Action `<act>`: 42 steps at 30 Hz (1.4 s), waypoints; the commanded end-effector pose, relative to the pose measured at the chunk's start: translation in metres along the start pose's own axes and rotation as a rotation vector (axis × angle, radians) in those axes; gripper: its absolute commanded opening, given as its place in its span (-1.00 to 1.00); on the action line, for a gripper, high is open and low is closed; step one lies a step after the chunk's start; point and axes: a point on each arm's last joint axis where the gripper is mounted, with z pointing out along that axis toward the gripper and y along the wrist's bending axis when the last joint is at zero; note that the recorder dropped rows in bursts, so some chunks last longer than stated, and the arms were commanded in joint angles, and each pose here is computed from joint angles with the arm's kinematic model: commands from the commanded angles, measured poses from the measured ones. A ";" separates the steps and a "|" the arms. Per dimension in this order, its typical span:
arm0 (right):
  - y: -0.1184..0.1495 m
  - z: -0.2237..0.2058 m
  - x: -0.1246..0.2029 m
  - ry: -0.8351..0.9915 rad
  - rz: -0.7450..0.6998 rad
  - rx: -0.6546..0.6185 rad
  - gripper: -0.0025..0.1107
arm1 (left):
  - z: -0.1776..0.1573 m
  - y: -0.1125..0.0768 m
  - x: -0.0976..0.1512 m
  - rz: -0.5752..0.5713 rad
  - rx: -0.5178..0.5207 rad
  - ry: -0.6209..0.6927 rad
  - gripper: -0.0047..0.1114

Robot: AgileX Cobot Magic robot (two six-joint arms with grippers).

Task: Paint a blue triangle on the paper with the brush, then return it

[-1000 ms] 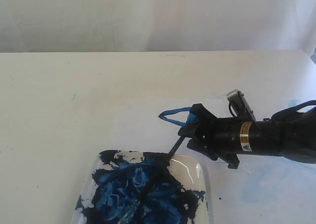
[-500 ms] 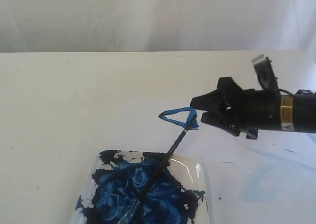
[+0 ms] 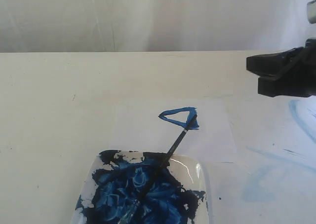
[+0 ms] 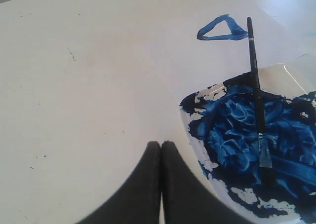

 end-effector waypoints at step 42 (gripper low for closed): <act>0.120 -0.188 -0.043 -0.790 -0.216 -0.079 -0.96 | 0.000 -0.001 0.000 -0.011 0.002 -0.008 -0.92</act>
